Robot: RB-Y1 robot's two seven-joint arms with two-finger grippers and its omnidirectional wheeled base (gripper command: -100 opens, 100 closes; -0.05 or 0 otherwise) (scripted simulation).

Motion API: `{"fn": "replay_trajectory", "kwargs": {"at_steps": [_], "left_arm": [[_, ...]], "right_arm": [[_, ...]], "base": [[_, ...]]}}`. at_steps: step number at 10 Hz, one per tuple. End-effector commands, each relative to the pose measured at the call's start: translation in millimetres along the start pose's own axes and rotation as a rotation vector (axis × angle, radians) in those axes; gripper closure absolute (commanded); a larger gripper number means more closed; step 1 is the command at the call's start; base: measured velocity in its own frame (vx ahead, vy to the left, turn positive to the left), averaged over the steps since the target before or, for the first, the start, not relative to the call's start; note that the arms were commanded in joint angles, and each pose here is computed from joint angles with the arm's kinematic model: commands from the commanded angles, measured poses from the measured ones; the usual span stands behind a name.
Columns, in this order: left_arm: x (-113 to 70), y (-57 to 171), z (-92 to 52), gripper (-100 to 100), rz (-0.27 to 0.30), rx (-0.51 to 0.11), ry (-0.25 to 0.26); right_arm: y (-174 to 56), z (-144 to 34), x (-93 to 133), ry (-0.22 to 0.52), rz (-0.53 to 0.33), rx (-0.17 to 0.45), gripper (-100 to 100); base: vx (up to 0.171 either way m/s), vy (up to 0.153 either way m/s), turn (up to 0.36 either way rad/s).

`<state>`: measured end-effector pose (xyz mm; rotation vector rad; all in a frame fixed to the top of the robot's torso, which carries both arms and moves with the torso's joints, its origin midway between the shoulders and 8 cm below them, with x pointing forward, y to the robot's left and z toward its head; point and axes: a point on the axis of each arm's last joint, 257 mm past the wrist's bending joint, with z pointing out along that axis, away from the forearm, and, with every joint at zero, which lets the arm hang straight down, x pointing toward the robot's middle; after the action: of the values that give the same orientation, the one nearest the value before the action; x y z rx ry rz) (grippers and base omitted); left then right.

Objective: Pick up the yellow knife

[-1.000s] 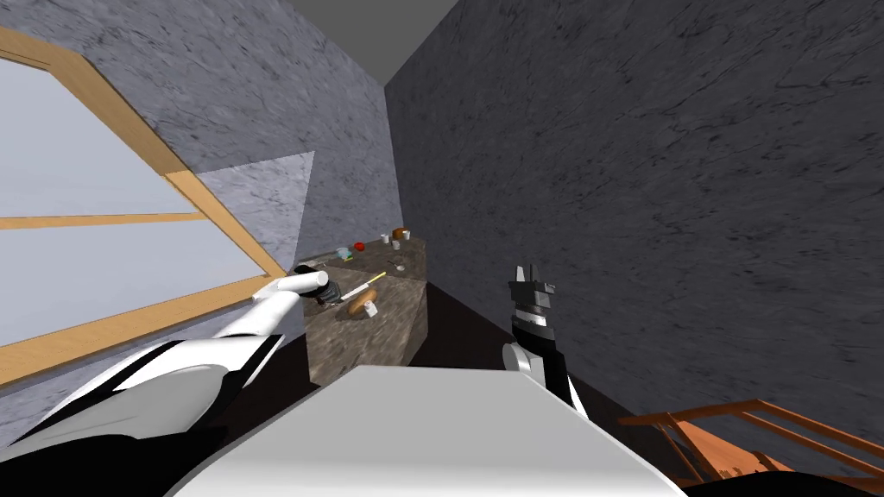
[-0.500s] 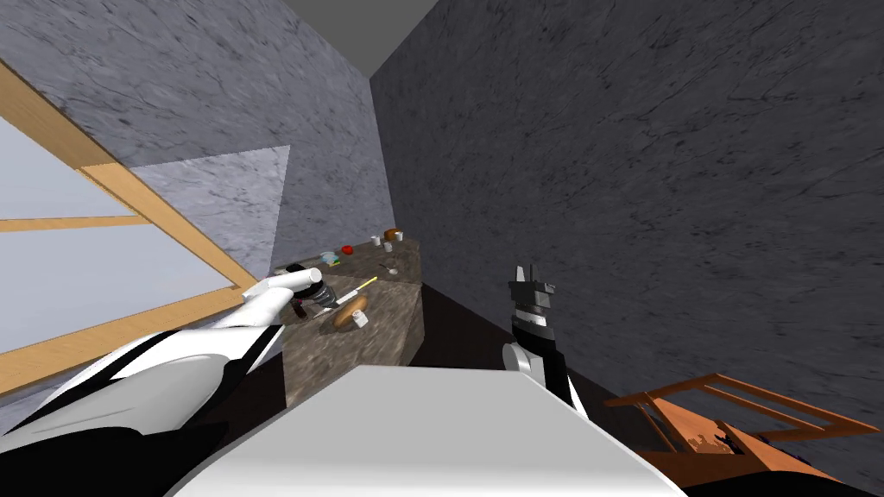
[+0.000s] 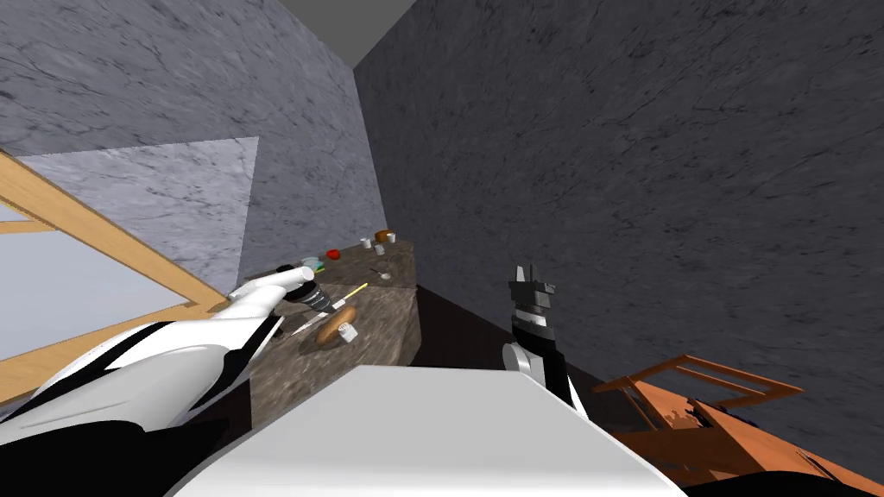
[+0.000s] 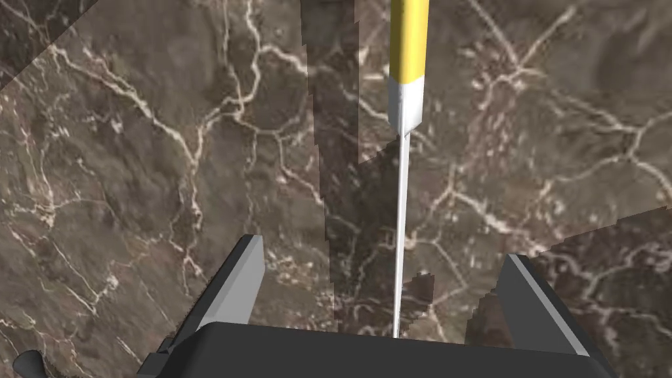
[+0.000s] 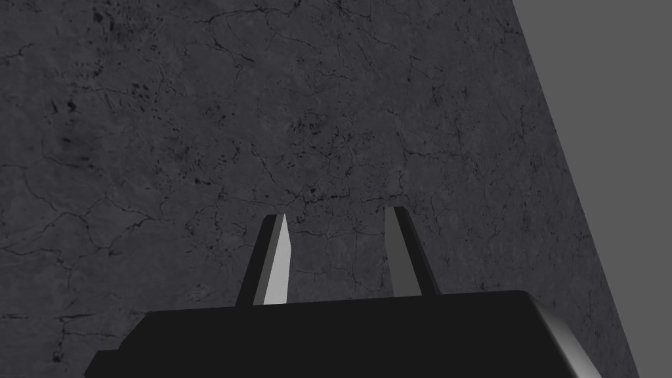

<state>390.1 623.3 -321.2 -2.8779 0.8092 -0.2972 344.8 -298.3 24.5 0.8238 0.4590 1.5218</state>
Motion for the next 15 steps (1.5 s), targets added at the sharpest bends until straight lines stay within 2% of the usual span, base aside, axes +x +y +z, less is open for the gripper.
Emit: {"fn": "replay_trajectory", "kwargs": {"at_steps": [1,2,4,5,6,7,8,9,15], "left_arm": [[-8.9,10.5,-2.5,-100,-0.045,-0.056,-0.010],[-8.9,10.5,-2.5,-100,-0.045,-0.056,-0.010],[-17.1,22.4,-6.3,-100,-0.096,-0.118,-0.016],[-17.1,22.4,-6.3,-100,-0.096,-0.118,-0.016],[-21.7,29.3,-9.3,-100,-0.127,-0.154,-0.019],[-18.8,24.9,-8.3,-100,-0.110,-0.133,-0.017],[-19.3,26.1,-8.7,0,-0.113,-0.138,-0.018],[-12.6,29.1,-2.9,-100,-0.132,-0.135,-0.021],[11.9,41.5,16.3,-100,-0.198,-0.125,-0.028]], "right_arm": [[0.0,0.0,0.0,0.000,0.000,0.000,0],[0.0,0.0,0.0,0.000,0.000,0.000,0],[0.0,0.0,0.0,0.000,0.000,0.000,0],[0.0,0.0,0.0,0.000,0.000,0.000,0],[0.0,0.0,0.0,0.000,0.000,0.000,0],[0.0,0.0,0.0,0.000,0.000,0.000,0],[0.0,0.0,0.0,0.000,0.000,0.000,0],[0.0,0.0,0.0,0.000,0.000,0.000,0],[0.0,0.1,0.1,0.000,0.000,0.000,0]], "base": [[0.057,0.005,-0.082],[0.038,0.008,-0.049],[0.047,0.008,-0.113],[0.039,0.015,-0.041],[0.028,0.013,-0.049],[0.000,0.000,0.000],[0.000,0.000,0.000],[-0.047,0.041,-0.112],[-0.096,0.071,-0.161]]}}
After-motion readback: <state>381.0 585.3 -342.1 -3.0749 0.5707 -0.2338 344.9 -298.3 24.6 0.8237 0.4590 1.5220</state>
